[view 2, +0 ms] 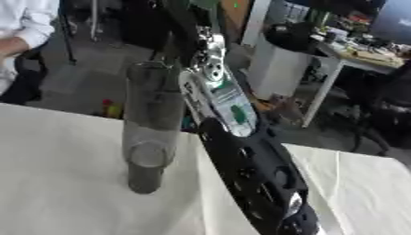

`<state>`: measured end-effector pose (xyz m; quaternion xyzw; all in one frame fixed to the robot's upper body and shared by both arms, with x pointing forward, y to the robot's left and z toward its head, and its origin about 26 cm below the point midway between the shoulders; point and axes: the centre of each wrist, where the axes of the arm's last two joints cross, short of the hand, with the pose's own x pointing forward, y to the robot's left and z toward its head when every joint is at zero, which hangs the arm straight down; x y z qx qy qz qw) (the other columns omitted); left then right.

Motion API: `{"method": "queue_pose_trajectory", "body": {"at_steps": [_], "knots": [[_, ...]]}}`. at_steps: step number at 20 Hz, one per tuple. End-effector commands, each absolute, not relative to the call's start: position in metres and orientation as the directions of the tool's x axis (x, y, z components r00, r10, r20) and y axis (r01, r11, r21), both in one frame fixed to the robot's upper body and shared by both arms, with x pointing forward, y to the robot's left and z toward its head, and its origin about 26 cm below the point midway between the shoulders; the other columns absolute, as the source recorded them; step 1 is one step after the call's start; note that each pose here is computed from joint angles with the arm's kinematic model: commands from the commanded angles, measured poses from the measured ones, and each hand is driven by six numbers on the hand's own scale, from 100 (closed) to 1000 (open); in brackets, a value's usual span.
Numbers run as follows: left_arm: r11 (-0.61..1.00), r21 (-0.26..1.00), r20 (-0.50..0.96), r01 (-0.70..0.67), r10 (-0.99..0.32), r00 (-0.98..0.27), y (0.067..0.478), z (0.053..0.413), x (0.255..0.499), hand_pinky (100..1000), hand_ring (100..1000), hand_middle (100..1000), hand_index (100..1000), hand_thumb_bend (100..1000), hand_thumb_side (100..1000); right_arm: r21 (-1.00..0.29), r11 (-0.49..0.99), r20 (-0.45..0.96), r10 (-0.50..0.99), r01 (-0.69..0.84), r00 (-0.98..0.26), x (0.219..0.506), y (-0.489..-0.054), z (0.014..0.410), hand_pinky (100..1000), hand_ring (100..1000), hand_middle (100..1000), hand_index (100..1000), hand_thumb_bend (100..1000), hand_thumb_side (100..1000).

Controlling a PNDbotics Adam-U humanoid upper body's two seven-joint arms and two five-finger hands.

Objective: Arrange flowers into the vase.

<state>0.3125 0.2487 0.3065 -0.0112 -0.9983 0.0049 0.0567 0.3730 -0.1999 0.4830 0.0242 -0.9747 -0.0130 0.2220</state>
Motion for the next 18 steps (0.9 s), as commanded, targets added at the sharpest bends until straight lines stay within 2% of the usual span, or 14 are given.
{"method": "queue_pose_trajectory", "body": {"at_steps": [1, 6, 9, 12, 16, 18], "knots": [[1.0, -0.006, 0.088, 0.019, 0.019, -0.996, 0.2513, 0.313, 0.3078, 811, 914, 777, 887, 100, 1000, -0.001, 1.0, 0.429, 0.028, 0.031, -0.903, 0.362, -0.208, 0.495, 531, 435, 370, 573, 100, 100], [1.0, -0.008, 0.088, 0.02, 0.021, -0.996, 0.2516, 0.3132, 0.3078, 812, 913, 776, 887, 100, 1000, -0.03, 0.998, 0.48, 0.061, 0.054, -0.875, 0.3603, -0.2083, 0.4943, 576, 473, 410, 594, 100, 100], [1.0, -0.008, 0.088, 0.02, 0.021, -0.996, 0.2516, 0.3133, 0.3078, 811, 911, 774, 886, 100, 1000, -0.045, 0.997, 0.508, 0.083, 0.069, -0.857, 0.3598, -0.2084, 0.4939, 661, 514, 449, 626, 100, 100], [1.0, -0.009, 0.087, 0.023, 0.024, -0.996, 0.2511, 0.3134, 0.3078, 811, 911, 773, 886, 100, 1000, -0.05, 0.995, 0.539, 0.101, 0.088, -0.836, 0.36, -0.2088, 0.4934, 702, 529, 464, 636, 100, 100], [1.0, -0.011, 0.087, 0.024, 0.025, -0.996, 0.2508, 0.3138, 0.3078, 812, 911, 772, 886, 100, 1000, -0.047, 0.994, 0.556, 0.107, 0.097, -0.824, 0.3592, -0.2082, 0.4927, 778, 576, 499, 664, 100, 153], [1.0, -0.011, 0.086, 0.025, 0.026, -0.996, 0.2506, 0.314, 0.3078, 812, 911, 771, 886, 100, 1000, -0.045, 0.994, 0.556, 0.104, 0.096, -0.825, 0.3584, -0.2073, 0.4925, 803, 591, 509, 678, 100, 223]]}}
